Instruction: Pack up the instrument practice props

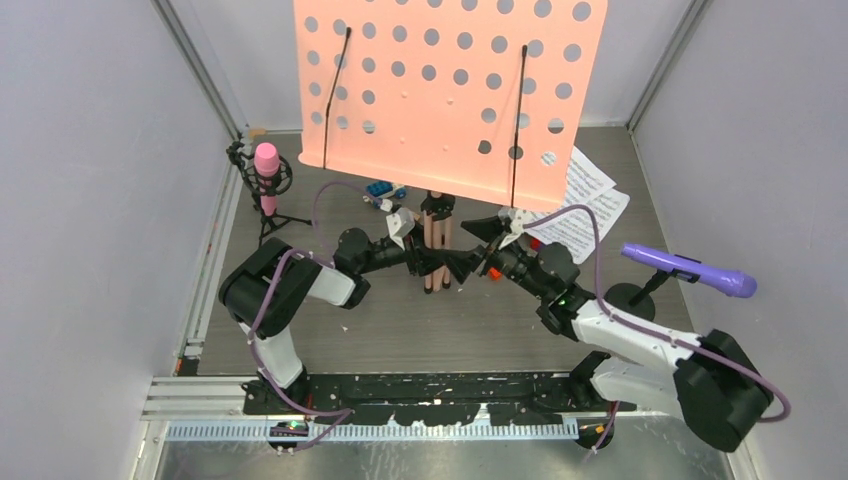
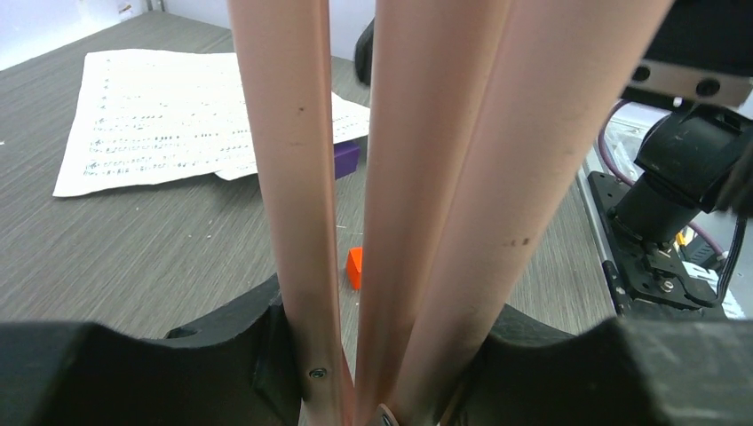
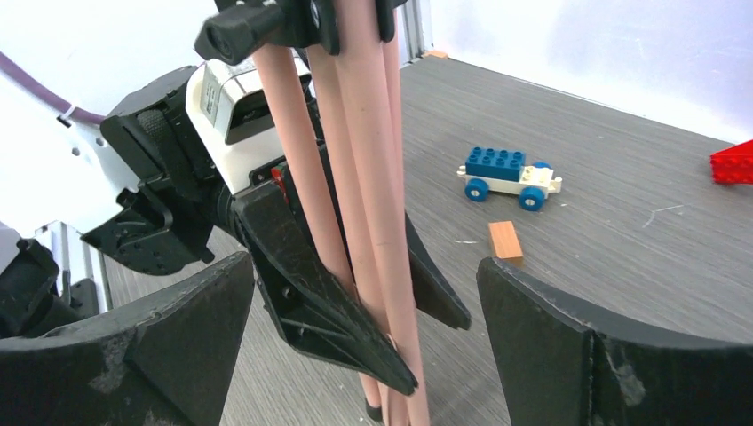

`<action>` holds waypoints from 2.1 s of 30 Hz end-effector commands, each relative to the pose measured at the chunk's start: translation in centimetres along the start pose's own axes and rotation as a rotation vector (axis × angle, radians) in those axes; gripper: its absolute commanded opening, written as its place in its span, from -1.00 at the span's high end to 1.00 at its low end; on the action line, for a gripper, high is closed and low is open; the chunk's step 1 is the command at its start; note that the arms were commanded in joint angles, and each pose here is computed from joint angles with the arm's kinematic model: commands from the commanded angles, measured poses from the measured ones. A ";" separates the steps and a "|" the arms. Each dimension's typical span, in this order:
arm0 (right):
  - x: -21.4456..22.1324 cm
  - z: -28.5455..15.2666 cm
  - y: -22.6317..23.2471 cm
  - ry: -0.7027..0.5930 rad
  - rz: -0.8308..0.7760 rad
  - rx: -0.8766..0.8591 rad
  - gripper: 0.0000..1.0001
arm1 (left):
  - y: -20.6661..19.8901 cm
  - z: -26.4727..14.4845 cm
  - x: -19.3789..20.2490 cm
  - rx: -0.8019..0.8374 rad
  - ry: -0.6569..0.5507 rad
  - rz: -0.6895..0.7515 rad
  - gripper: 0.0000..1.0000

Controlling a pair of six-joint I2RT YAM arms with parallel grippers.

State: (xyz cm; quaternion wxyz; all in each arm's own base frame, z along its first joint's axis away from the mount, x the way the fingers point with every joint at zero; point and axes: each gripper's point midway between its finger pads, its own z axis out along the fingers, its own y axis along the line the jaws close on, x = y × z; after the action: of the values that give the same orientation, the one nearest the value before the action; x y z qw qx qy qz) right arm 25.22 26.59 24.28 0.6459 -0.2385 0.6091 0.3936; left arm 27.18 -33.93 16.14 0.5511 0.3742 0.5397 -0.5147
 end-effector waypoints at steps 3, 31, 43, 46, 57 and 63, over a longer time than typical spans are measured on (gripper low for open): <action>-5.2 3.7 0.0 -0.251 0.044 0.043 -0.99 | -1.1 -0.3 -0.7 0.023 -0.019 -0.005 1.00; -1.1 9.6 -2.5 -0.108 -0.068 0.137 -0.12 | -3.2 -1.4 -0.6 0.024 0.079 0.029 1.00; -1.7 11.5 -2.2 -0.041 0.045 0.146 0.99 | -5.1 -4.6 -2.5 -0.090 0.109 -0.022 1.00; -2.0 11.1 -4.1 -0.079 0.105 0.260 0.99 | -5.1 -5.9 -2.5 -0.153 0.144 -0.034 1.00; 0.0 11.0 -6.9 -0.093 0.205 0.420 0.99 | -2.9 -8.0 -2.2 -0.349 0.202 -0.035 1.00; 1.5 11.0 -9.0 -0.041 0.193 0.511 0.99 | -1.1 -6.6 -1.6 -0.373 0.241 -0.057 1.00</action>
State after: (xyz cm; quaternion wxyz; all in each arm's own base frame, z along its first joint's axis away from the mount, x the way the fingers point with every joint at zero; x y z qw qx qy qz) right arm 30.74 37.05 21.04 0.5309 -0.0860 0.7072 0.4590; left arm 22.89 -25.15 11.86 0.4526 0.2534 0.7697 -0.3722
